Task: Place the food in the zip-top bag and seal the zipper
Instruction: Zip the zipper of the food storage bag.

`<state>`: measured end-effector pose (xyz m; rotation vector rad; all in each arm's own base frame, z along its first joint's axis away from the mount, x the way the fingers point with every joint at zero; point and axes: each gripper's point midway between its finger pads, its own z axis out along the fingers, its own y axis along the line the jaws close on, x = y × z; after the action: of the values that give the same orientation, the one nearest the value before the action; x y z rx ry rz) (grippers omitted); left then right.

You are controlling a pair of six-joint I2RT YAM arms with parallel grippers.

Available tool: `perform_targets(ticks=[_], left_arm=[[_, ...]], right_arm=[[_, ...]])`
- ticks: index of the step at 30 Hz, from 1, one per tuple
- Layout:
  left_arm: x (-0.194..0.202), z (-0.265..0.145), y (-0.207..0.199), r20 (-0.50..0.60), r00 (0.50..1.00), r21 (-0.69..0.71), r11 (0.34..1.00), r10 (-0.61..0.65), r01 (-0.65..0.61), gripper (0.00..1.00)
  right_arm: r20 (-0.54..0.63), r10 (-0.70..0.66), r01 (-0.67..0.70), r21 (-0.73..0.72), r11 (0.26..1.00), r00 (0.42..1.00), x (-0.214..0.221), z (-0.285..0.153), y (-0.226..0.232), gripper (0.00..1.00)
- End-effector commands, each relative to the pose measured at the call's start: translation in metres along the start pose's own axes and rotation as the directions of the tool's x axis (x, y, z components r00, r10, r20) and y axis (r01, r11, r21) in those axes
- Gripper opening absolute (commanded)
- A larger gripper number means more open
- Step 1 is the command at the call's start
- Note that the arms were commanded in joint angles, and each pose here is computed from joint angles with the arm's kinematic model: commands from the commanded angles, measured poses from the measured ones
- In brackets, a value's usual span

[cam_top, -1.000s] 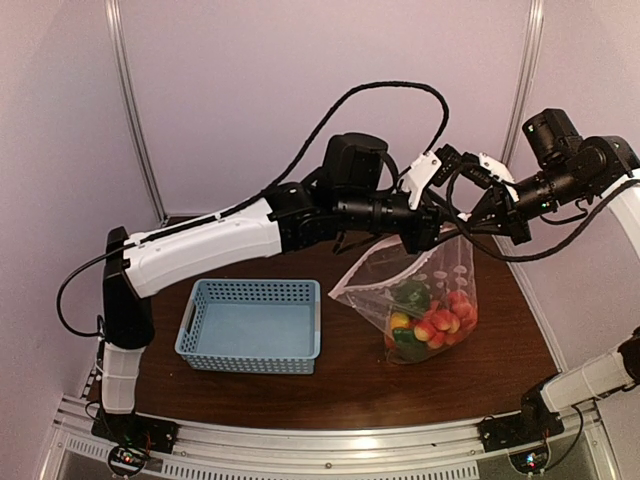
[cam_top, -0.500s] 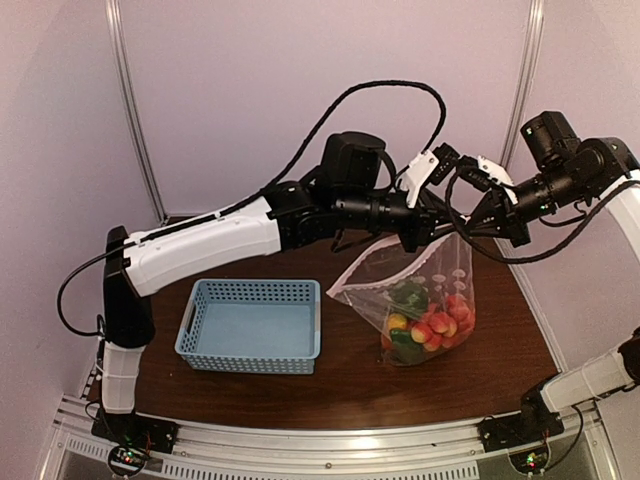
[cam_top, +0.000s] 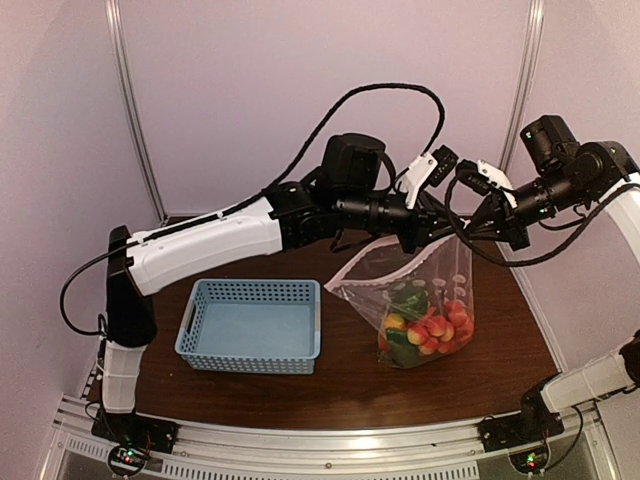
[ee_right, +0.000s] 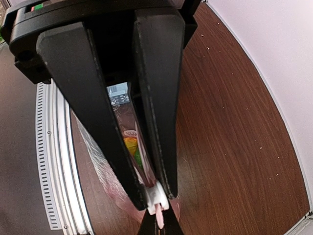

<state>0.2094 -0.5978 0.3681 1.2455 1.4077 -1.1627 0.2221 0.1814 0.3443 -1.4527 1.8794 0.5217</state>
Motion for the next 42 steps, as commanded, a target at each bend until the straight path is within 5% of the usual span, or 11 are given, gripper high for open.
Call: perform_targets(ticks=[1, 6, 16, 42], left_arm=[[0.010, 0.005, 0.014, -0.008, 1.000, -0.015, 1.000, -0.020, 0.020, 0.07], [0.014, 0.003, 0.018, -0.028, 0.999, -0.016, 0.999, -0.030, 0.030, 0.00], [0.025, -0.014, 0.026, -0.060, 0.997, -0.034, 0.998, -0.054, 0.052, 0.00], [0.060, -0.070, 0.038, -0.188, 0.978, -0.124, 0.990, -0.088, 0.065, 0.00]], right_arm=[[0.019, 0.011, -0.010, -0.024, 1.000, 1.000, -0.003, -0.004, 0.011, 0.00], [0.034, 0.009, -0.011, 0.057, 0.998, 0.999, -0.006, -0.008, -0.005, 0.00], [-0.038, 0.029, -0.027, 0.048, 0.998, 0.999, 0.020, -0.008, -0.027, 0.00], [-0.006, 0.165, -0.162, 0.162, 0.973, 0.986, 0.044, -0.016, -0.094, 0.00]])
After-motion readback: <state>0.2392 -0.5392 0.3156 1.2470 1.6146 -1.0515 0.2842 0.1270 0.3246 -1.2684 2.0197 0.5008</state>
